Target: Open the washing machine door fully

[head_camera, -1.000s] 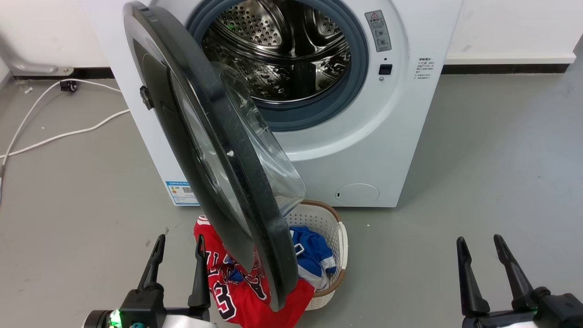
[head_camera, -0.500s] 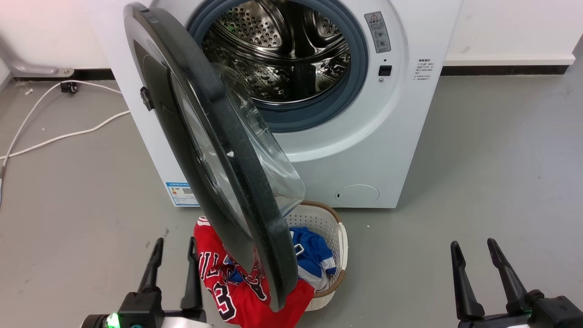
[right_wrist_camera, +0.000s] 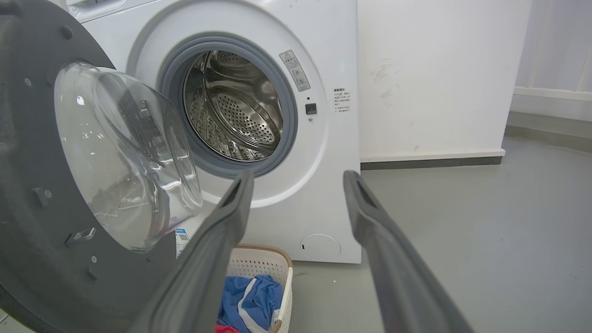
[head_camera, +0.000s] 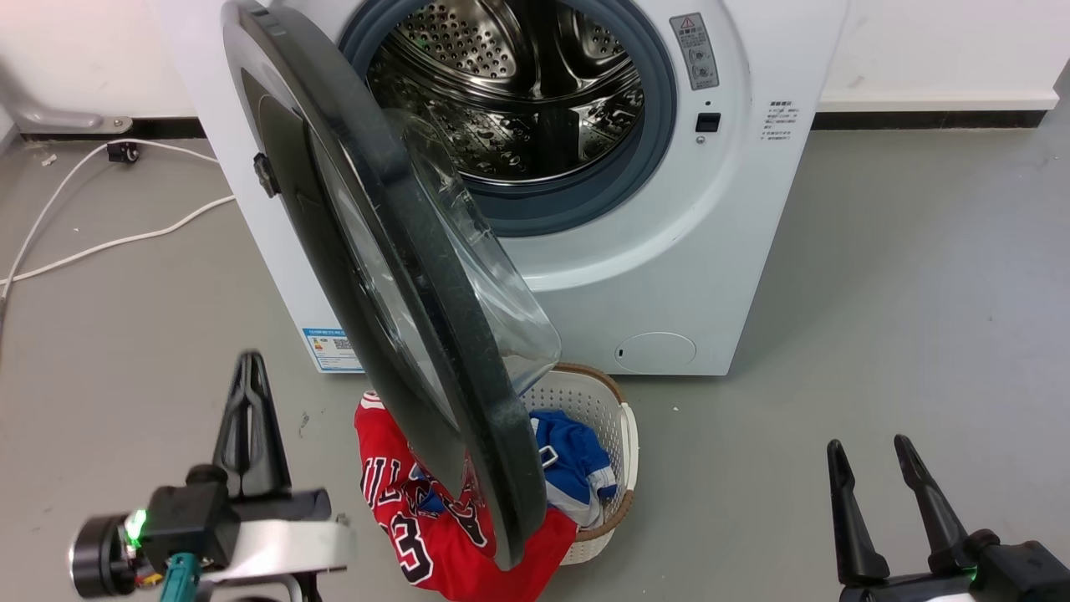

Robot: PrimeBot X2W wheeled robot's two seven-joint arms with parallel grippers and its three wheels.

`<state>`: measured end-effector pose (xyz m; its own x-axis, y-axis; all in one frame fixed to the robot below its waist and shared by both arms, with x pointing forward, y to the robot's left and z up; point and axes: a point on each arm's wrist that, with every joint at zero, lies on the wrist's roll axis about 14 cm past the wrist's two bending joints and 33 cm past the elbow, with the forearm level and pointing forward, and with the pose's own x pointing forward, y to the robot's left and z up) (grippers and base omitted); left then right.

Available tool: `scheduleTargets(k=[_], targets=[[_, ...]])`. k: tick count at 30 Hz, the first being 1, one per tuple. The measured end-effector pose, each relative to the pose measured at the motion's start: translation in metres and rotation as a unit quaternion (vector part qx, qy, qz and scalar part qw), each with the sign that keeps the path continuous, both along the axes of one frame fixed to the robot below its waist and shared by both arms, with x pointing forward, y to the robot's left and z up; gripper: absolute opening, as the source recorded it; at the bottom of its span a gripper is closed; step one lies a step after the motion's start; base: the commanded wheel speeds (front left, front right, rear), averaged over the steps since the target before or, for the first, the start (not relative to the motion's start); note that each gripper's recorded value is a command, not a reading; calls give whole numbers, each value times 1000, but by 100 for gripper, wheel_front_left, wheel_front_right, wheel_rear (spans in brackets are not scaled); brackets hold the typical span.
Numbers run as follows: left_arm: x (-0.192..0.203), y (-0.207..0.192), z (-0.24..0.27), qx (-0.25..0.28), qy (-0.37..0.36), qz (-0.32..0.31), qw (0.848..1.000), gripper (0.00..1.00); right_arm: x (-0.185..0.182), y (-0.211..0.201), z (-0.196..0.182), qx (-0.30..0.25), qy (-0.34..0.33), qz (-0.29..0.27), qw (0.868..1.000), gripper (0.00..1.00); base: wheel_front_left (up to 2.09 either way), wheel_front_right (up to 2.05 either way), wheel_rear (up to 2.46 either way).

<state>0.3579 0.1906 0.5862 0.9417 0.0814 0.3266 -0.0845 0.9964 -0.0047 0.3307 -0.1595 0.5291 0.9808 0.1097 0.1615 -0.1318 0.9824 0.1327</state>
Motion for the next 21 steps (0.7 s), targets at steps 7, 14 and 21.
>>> scheduleTargets(k=[7,14,21], targets=[[-4,-17,77,23,-121,-21,992,0,0,2,0,4,1,3,1000,100,0,0,0],[-18,-46,129,34,-209,-64,975,0,1,2,2,5,-4,2,1000,100,0,0,0],[-31,-90,151,33,-249,-142,957,0,2,4,1,6,-1,6,1000,100,0,0,0]])
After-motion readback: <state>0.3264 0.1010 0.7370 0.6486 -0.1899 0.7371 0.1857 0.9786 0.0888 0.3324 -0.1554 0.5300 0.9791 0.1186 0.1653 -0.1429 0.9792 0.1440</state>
